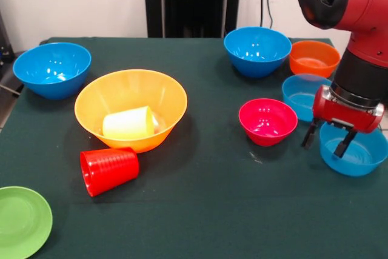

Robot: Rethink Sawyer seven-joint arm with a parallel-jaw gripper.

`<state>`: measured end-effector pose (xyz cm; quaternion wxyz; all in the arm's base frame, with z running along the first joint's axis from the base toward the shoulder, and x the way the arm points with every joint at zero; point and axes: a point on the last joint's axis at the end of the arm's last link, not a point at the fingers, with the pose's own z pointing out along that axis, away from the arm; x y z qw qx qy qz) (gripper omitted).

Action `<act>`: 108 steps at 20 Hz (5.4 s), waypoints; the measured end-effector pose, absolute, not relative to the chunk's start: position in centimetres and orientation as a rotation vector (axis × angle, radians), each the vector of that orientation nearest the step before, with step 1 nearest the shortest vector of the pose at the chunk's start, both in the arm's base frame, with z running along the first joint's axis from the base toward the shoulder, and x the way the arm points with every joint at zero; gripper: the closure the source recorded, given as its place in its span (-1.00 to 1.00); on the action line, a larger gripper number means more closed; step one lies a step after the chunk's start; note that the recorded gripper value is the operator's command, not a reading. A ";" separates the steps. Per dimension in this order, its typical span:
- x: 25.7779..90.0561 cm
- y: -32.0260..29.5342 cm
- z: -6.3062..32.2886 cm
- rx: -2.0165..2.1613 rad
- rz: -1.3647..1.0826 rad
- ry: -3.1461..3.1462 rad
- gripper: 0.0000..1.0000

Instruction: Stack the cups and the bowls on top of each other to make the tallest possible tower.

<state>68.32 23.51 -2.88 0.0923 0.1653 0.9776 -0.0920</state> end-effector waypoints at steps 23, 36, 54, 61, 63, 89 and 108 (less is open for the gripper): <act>69.0 21.5 -1.8 0.469 -0.341 2.844 1.00; 69.6 21.0 7.4 0.570 -0.254 2.803 1.00; 72.1 21.7 17.7 0.626 -0.104 2.692 1.00; 70.6 18.7 15.5 0.690 -0.045 2.703 1.00; 69.9 16.8 14.6 0.707 -0.043 2.702 1.00; 63.2 9.0 9.0 0.566 -0.038 2.831 1.00; 63.9 6.3 23.2 0.663 0.062 2.841 1.00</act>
